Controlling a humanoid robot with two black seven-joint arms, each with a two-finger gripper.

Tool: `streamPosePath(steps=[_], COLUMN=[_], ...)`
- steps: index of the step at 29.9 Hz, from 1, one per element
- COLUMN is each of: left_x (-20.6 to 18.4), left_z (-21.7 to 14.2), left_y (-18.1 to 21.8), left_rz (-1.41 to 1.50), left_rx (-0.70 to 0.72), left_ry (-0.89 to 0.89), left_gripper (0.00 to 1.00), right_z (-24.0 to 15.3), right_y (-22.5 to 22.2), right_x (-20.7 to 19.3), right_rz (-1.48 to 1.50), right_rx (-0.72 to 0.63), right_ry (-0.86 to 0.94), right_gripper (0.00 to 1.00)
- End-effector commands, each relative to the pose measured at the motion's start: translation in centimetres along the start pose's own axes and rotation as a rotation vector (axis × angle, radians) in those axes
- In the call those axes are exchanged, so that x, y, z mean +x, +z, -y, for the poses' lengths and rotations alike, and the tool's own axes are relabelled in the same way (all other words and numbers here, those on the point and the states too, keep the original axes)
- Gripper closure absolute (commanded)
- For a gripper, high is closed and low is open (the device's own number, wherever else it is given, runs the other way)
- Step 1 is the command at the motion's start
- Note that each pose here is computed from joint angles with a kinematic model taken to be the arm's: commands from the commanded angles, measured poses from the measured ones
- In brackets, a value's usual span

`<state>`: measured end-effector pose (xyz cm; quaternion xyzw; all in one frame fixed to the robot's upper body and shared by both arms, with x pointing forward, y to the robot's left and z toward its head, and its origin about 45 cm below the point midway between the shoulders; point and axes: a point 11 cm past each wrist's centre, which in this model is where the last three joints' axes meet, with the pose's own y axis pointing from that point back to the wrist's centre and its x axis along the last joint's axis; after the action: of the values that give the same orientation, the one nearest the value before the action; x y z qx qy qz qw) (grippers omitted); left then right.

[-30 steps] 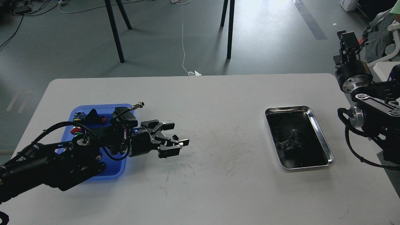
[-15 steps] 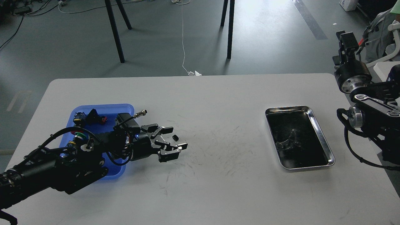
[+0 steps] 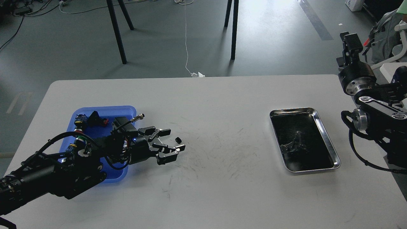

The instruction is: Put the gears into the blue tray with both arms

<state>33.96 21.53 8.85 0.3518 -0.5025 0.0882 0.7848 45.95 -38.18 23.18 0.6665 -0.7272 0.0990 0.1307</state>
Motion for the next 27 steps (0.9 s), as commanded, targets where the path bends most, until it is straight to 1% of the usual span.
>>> streamPosePath(steps=[1,6,9,11,14,23,26,27], left_x=[0.0,0.1,0.2,0.2,0.1,-0.3,-0.2,-0.3], left_z=[0.3,0.9,1.0,1.0,1.8,1.7,1.7,1.7], left_y=[0.1,0.7,0.8,0.6,1.0,0.4,0.3,0.4], left_rz=[0.000,-0.003,0.001,0.001,-0.002,0.000,0.002,0.002], left_rx=[-0.001,-0.017,-0.020,-0.011,-0.018,0.004,0.006,0.006], left_ry=[0.001,0.009,0.016,0.014,0.016,0.016,0.018,0.016], left_gripper=[0.14,0.15,0.20,0.20,0.20,0.20,0.21,0.23], right_z=[0.0,0.0,0.0,0.0,0.0,0.0,0.0,-0.1], right_y=[-0.1,0.0,0.0,0.0,0.0,0.0,0.0,0.1], right_x=[0.0,0.0,0.0,0.0,0.0,0.2,0.2,0.1], right_rz=[-0.003,-0.005,-0.005,-0.005,-0.005,-0.011,-0.011,-0.011], right_rx=[0.002,0.002,0.002,0.002,0.002,0.000,0.002,0.000], right_ry=[-0.002,-0.001,-0.001,-0.001,-0.001,-0.002,-0.002,-0.003], right_gripper=[0.05,0.05,0.05,0.05,0.05,0.05,0.05,0.05])
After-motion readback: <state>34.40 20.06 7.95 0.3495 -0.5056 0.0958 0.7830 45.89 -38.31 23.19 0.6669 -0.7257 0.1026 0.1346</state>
